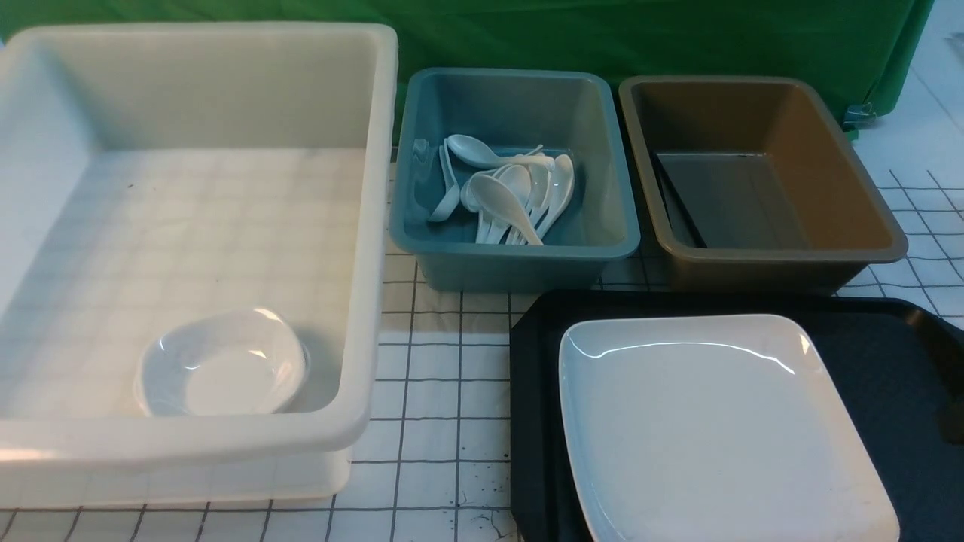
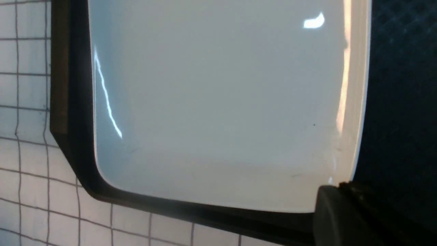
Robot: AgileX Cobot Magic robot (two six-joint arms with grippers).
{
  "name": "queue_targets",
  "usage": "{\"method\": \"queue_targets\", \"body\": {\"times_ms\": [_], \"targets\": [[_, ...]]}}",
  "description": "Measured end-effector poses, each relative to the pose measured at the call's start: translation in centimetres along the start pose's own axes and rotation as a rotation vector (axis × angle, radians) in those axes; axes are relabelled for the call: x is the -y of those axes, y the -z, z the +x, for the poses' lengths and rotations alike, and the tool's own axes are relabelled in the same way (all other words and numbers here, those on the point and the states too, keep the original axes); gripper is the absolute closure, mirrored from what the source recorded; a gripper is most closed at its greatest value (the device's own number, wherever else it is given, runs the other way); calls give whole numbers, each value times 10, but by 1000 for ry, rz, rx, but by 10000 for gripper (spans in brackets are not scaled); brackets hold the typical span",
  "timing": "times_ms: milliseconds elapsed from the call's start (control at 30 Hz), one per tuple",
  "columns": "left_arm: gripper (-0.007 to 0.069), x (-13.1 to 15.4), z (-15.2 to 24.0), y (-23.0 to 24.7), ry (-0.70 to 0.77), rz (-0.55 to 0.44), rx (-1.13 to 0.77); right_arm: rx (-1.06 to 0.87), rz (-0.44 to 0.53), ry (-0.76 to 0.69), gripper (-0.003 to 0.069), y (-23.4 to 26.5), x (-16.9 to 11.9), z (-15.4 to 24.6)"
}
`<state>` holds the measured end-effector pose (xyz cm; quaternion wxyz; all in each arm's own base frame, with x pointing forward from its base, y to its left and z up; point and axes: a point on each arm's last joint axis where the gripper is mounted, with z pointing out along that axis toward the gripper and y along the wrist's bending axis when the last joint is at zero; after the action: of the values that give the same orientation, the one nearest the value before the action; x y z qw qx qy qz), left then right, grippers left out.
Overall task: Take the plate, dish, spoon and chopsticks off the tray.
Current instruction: Use the left arm to grab a plate from the dinner plate
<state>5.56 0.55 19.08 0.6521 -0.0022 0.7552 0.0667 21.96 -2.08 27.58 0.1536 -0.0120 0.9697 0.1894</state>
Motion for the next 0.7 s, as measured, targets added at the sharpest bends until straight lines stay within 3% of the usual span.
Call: {"method": "queue_targets", "body": {"times_ms": [200,233,300,333,367,433,500,567,700], "targets": [[604,-1,-2,0,-41,-12,19,30,11,23,629,1,-7,2],[604,-1,-3,0,7,-7,31,29,10,37,629,-1,-10,1],[604,1,-6,0,294,26,68,15,9,77,629,-7,-18,-1],[604,2,-7,0,333,31,72,11,9,81,629,-8,-18,-1],[604,3,-10,1,612,63,99,-9,13,115,629,-14,-23,-2],[604,3,-14,1,1012,110,121,-46,14,157,629,-23,-29,-3],[604,3,-15,1,1220,136,124,-75,13,178,629,-29,-32,-3],[604,3,-16,2,1322,148,129,-106,12,188,629,-36,-32,-4],[604,1,-17,2,1371,145,151,-165,6,176,629,-48,-26,-5]]}}
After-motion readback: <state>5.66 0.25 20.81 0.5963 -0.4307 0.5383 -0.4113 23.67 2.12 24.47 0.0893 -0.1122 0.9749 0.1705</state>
